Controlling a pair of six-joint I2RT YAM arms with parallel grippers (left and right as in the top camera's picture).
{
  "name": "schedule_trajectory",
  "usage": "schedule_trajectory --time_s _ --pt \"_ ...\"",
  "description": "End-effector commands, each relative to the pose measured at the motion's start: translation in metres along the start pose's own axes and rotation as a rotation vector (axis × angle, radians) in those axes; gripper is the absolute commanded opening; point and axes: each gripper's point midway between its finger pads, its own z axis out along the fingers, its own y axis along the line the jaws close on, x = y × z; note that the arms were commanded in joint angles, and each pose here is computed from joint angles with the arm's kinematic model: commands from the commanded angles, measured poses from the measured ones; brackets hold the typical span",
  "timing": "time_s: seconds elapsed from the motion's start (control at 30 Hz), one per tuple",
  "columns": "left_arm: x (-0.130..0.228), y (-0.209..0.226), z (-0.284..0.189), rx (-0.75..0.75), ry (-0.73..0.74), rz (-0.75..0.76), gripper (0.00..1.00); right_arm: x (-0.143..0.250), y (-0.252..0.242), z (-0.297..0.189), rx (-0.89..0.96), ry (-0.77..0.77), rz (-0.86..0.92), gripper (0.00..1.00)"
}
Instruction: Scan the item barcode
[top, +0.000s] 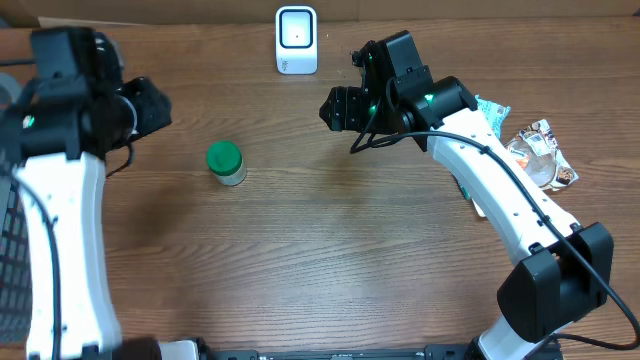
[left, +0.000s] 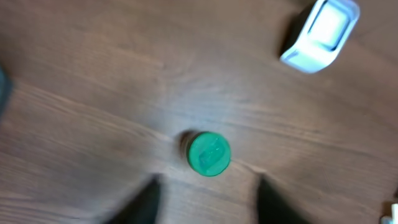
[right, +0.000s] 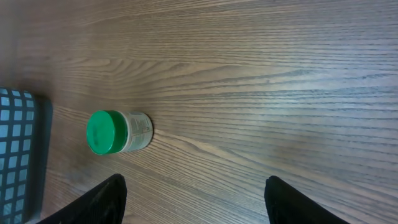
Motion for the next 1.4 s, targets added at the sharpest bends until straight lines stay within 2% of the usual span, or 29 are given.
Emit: schedule_trajectory --time_s 0.0,0.2,0.37,0.67,0.9,1.1,1.37 --pt "0.013 -0.004 0.032 0.005 0.100 0.013 0.04 -0.003 -0.001 0.002 0.006 -0.005 0.003 0.72" --pt "0.026 -0.010 0.067 -0.014 0.193 0.038 0.04 -0.003 -0.002 0.002 0.008 -0.003 0.001 0.73" --pt "0.033 -0.018 0.088 -0.015 0.233 0.098 0.04 0.000 -0.003 0.002 0.016 0.006 0.000 0.74" --pt "0.044 -0.014 0.124 -0.038 0.309 0.100 0.04 0.001 -0.004 0.002 0.019 0.012 0.000 0.76" --pt "0.052 -0.014 0.151 -0.038 0.348 0.159 0.04 0.001 -0.004 0.002 0.019 0.013 -0.001 0.76" --pt "0.049 0.007 0.164 -0.121 0.352 0.253 0.04 0.003 -0.005 0.002 0.022 0.019 0.002 0.76" --pt "0.060 0.022 0.184 -0.153 0.413 0.265 0.04 0.003 -0.005 0.002 0.023 0.019 0.001 0.76"
